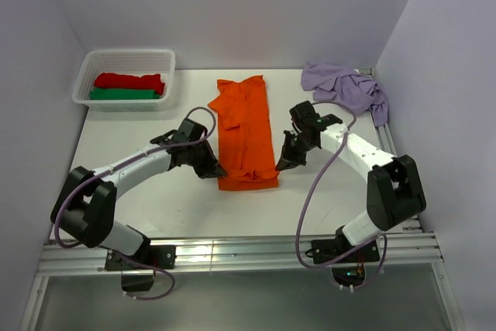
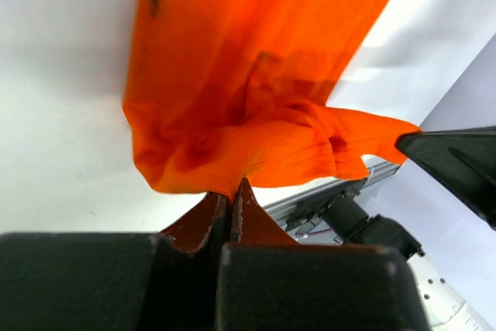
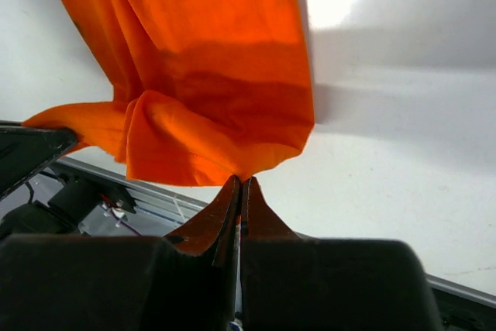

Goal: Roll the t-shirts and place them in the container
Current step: Fold the tshirt

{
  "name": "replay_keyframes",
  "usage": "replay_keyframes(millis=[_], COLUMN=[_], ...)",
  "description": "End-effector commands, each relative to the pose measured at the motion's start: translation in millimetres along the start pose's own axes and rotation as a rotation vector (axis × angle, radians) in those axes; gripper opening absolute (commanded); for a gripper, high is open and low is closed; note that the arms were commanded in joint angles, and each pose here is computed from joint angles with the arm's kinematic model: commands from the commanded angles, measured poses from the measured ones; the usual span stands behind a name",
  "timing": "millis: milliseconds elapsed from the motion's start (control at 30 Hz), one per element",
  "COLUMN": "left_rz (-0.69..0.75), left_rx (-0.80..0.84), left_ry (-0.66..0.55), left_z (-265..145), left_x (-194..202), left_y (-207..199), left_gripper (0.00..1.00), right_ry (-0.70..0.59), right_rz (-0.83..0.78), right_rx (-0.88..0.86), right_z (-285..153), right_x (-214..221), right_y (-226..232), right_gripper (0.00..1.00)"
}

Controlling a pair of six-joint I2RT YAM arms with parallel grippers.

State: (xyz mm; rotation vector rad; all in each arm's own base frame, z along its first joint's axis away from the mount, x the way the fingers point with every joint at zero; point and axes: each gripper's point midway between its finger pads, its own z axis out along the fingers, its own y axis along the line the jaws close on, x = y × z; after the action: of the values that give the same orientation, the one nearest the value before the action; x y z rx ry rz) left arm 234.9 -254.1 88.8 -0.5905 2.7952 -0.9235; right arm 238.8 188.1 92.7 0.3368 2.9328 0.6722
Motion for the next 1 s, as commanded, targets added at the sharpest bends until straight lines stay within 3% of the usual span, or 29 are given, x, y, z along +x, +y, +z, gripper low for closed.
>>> replay_keyframes(millis=[0,967], left_rz=[0.030,0.070], left_rx=[0.026,0.058], left_ry=[-0.005,-0.062], left_z=[-2,16], left_x=[-17,-70], left_y=[-8,-29], left_gripper=[0.00,0.00], right_ry=[-0.011,-0.016], right_rz=[-0.024,0.011], right_rx=[-0.014,0.000], right_z=[-5,21], right_x=[-18,-70], right_y=[11,26], right_gripper=[0.00,0.04])
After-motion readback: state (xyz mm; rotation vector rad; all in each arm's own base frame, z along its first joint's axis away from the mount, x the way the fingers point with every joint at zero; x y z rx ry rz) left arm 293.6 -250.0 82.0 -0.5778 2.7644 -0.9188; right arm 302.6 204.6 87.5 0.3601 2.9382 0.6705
